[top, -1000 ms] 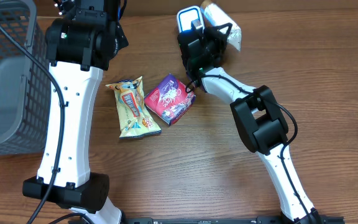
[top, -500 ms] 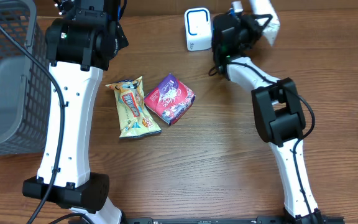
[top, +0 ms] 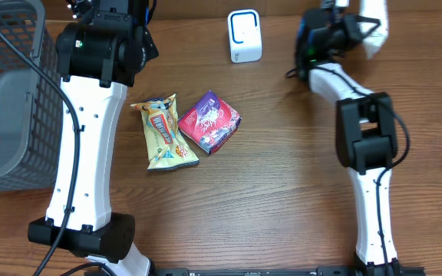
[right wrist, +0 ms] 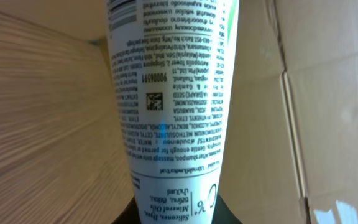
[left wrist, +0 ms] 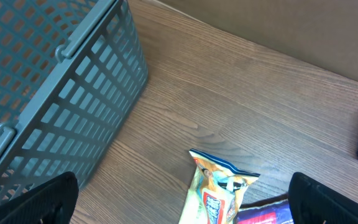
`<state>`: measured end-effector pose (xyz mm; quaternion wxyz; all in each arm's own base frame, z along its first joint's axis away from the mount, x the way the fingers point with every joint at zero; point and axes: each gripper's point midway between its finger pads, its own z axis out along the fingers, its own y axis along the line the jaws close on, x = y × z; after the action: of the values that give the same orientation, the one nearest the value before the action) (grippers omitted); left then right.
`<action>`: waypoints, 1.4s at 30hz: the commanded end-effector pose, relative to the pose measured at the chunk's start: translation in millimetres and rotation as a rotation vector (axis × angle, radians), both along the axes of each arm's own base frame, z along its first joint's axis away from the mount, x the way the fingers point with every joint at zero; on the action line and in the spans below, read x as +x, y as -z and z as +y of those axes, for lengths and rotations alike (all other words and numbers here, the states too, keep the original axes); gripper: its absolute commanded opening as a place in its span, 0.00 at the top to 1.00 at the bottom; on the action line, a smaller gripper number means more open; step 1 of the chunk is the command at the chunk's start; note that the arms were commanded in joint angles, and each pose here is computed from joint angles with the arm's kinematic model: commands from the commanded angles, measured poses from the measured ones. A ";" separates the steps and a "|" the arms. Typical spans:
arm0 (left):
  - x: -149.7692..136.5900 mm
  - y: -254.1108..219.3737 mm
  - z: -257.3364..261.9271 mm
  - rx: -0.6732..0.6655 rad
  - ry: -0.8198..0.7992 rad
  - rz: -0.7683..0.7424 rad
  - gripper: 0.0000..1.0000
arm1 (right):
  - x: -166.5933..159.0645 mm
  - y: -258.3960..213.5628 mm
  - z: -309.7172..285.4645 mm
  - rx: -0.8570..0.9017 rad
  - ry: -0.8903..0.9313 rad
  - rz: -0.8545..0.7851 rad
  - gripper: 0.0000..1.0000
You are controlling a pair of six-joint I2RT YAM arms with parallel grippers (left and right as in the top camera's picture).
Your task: Scan the item barcode
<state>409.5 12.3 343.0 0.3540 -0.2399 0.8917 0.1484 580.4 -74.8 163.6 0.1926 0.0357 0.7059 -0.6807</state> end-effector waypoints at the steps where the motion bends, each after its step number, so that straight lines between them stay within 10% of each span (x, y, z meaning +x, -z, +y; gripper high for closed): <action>1: 3.1 0.0 -1.2 -0.001 -0.012 -0.010 0.00 | 0.0 -20.9 -16.1 0.019 0.004 -0.106 0.97; 24: 3.1 0.0 -1.2 -0.001 -0.012 -0.010 0.00 | 16.2 -161.8 -14.6 0.048 -0.339 -0.168 0.96; 32: 3.1 0.0 -1.2 -0.001 -0.012 -0.010 0.00 | -27.9 -101.9 -44.8 0.630 -0.460 -0.074 0.96; 42: 3.1 0.0 -1.2 -0.001 -0.012 -0.010 0.00 | -135.5 -5.8 -206.7 1.069 0.062 -0.322 0.96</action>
<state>409.5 12.3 342.7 0.3535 -0.2398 0.8919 0.1486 468.8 -240.3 174.2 0.2098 0.1169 0.9331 -0.2676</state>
